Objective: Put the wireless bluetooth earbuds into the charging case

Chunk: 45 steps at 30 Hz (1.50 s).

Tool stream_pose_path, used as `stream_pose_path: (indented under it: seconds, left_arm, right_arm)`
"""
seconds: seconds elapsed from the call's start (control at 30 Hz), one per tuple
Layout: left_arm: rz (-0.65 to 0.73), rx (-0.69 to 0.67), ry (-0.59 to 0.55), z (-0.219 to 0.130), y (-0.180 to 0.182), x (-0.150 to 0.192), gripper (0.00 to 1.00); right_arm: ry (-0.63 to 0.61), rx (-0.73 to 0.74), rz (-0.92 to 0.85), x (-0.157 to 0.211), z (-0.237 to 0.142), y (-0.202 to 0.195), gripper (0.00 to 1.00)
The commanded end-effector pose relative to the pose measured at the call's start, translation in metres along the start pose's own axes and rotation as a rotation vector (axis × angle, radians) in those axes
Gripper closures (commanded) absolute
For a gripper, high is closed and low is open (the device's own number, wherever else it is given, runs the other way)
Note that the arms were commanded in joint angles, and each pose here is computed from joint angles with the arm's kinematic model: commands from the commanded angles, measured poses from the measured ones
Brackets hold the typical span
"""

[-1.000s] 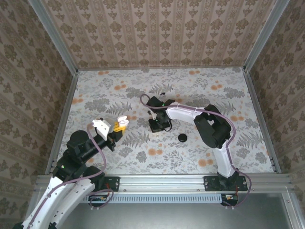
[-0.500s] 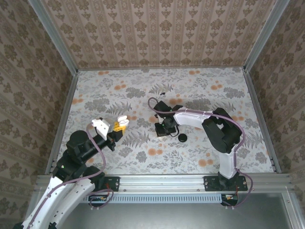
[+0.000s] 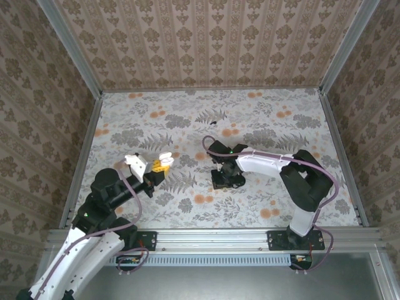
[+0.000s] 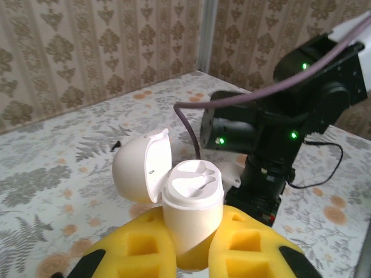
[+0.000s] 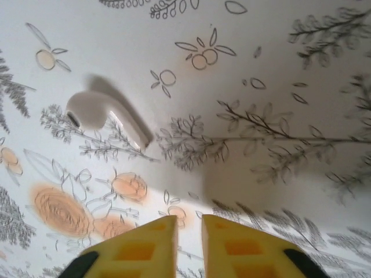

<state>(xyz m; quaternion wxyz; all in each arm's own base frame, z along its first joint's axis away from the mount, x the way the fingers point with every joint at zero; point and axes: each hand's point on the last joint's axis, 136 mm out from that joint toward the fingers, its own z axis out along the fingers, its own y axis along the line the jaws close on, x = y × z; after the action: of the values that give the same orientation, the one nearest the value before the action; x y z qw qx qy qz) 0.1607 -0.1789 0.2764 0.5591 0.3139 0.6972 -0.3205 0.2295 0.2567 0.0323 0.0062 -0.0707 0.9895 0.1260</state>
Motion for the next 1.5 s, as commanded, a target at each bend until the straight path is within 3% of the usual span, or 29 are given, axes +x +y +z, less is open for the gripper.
stream_pose_path:
  seconds: [0.0,0.2,0.93,1.23,1.47]
  left_arm:
    - [0.011,0.149,-0.033,0.006,-0.022,-0.005,1.0]
    - [0.0,0.202,-0.018,0.012,-0.028,-0.001,1.0]
    - [0.041,0.149,0.022,0.01,-0.021,0.004,1.0]
    - [0.041,0.143,0.026,0.01,-0.02,0.005,1.0]
    - [0.035,0.147,0.024,0.011,-0.02,0.007,1.0]
  right_arm:
    - [-0.05,0.042,-0.043,-0.008,-0.029,0.001,0.7]
    - [-0.039,0.103,-0.172,-0.018,-0.03,0.016,0.6]
    - [0.049,0.223,-0.349,-0.043,0.018,0.035,0.55]
    - [0.067,0.233,-0.356,-0.046,0.034,0.032,0.64]
    - [0.07,0.229,-0.338,-0.042,0.034,0.027,0.82]
